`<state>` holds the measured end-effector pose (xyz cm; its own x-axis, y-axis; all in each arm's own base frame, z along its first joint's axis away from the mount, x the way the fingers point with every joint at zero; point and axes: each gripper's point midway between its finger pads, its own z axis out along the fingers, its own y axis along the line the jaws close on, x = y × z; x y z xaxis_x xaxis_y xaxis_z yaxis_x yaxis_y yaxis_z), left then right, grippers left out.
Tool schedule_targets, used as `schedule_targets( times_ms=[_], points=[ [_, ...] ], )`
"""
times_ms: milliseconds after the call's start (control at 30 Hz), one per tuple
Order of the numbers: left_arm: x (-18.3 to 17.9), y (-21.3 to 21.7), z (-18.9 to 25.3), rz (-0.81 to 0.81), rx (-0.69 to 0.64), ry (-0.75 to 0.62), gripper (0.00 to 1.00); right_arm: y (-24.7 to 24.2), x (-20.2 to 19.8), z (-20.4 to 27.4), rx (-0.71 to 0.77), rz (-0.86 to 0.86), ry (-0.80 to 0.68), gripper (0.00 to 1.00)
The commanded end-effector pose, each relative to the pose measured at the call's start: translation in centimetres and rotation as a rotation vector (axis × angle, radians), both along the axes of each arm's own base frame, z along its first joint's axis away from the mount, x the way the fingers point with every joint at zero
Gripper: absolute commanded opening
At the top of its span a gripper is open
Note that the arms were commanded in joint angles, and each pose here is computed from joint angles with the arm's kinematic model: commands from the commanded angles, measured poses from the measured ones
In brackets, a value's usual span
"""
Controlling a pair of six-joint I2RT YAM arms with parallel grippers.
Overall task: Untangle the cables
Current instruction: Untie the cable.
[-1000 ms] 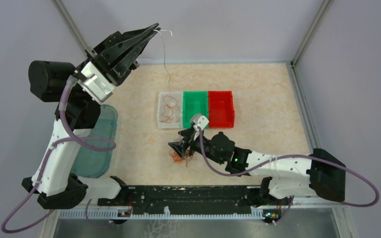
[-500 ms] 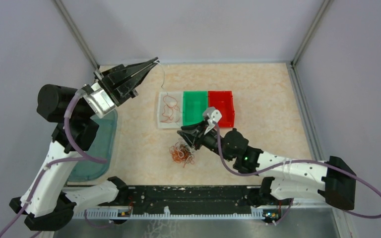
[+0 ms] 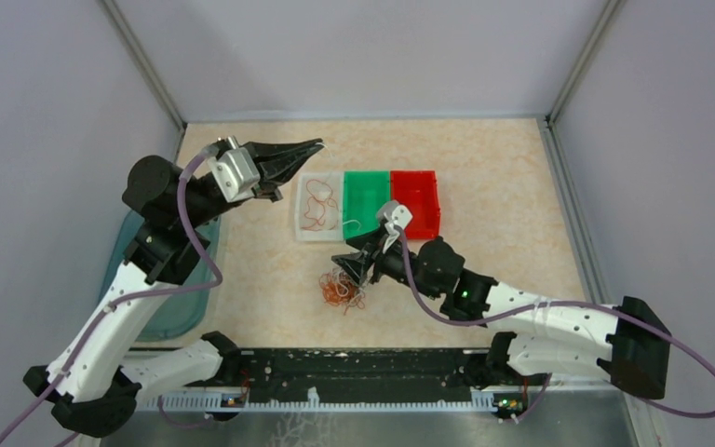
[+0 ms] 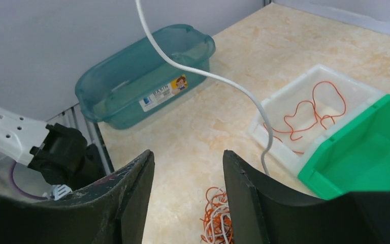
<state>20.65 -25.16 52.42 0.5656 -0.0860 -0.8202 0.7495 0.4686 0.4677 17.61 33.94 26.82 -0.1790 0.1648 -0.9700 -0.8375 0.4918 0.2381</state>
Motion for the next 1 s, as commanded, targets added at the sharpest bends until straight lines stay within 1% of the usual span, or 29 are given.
schedule_targets(
  times_ms=[0,100,200,333,467,533,633,667,700,733,767,800,833,900,933,967],
  points=[
    [-1.2,0.4,2.7,-0.021,-0.045,-0.064,0.00,-0.7,0.8,1.2,-0.010,-0.035,0.002,0.53],
    [-1.5,0.6,4.0,-0.014,-0.050,-0.110,0.00,-2.5,1.6,0.2,-0.043,-0.101,0.038,0.52],
    [-1.9,0.9,4.9,-0.011,-0.055,-0.157,0.00,-4.5,2.1,0.2,-0.009,-0.155,0.079,0.52],
    [-2.1,0.9,5.4,-0.020,-0.058,-0.172,0.00,-6.2,2.1,0.5,0.041,-0.199,0.095,0.58],
    [-2.1,0.7,5.2,-0.027,-0.057,-0.171,0.00,-5.2,2.0,0.2,0.037,-0.131,0.121,0.66],
    [-2.0,0.7,5.1,-0.028,-0.057,-0.170,0.00,-3.8,1.5,-0.1,0.039,-0.043,0.138,0.69],
    [-2.0,0.7,5.1,-0.026,-0.056,-0.170,0.00,-2.3,1.5,-0.7,0.041,0.036,0.167,0.69],
    [-2.0,0.7,5.1,-0.025,-0.058,-0.171,0.00,-1.9,1.5,-0.8,0.042,0.056,0.169,0.67],
    [-2.0,0.7,5.2,-0.023,-0.059,-0.172,0.00,-1.5,1.6,-0.9,0.039,0.066,0.173,0.64],
    [-2.0,0.7,5.1,-0.022,-0.059,-0.169,0.00,-1.3,1.9,-1.1,0.035,0.067,0.177,0.58],
    [-1.9,0.7,5.0,-0.022,-0.055,-0.165,0.00,-1.0,2.2,-1.3,0.031,0.068,0.178,0.50],
    [-1.9,0.7,4.8,-0.020,-0.054,-0.159,0.00,-0.8,2.4,-1.2,0.035,0.066,0.180,0.41],
    [-1.8,0.8,4.4,-0.015,-0.051,-0.142,0.00,-0.7,2.5,-0.8,0.049,0.069,0.171,0.29],
    [-1.4,0.6,2.9,-0.013,-0.040,-0.080,0.00,-0.6,2.6,0.3,0.088,0.072,0.152,0.08],
    [-1.2,0.5,1.8,-0.013,-0.026,-0.048,0.00,-0.6,2.5,0.8,0.103,0.075,0.144,0.00],
    [-0.9,0.5,0.6,-0.007,-0.015,-0.006,0.00,-0.6,2.5,1.4,0.117,0.076,0.137,0.00]
  ],
)
